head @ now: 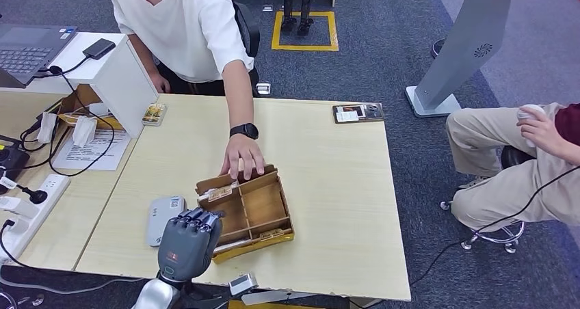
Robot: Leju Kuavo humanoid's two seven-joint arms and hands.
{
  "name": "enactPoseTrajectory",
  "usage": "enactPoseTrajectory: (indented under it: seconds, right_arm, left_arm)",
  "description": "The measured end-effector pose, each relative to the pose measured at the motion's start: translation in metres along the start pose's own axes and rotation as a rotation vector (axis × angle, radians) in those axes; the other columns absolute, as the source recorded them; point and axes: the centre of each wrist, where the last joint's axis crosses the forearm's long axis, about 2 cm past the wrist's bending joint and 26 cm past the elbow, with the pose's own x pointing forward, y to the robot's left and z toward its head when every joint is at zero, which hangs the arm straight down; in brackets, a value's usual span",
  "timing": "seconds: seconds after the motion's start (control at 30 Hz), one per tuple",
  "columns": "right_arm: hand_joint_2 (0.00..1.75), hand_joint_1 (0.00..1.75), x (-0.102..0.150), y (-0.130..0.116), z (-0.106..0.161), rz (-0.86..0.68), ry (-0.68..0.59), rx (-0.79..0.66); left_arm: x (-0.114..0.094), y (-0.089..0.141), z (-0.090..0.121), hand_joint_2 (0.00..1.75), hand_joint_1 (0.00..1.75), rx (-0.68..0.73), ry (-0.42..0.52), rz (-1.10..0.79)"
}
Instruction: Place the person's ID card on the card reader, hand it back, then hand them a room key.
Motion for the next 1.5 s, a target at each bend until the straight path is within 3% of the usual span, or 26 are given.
enactPoseTrajectory:
  seconds: [0.97, 1.5]
  right_arm:
    - [1.75, 0.00, 0.000, 0.000, 0.000, 0.009, 0.000, 0.000]
    - [1.75, 0.00, 0.000, -0.001, -0.001, 0.009, 0.004, 0.000]
  left_arm:
    - [-0.011, 0.001, -0.005, 1.75, 0.00, 0.007, 0.117, -0.056]
    - [-0.009, 0.000, 0.005, 1.75, 0.00, -0.021, 0.036, -0.065]
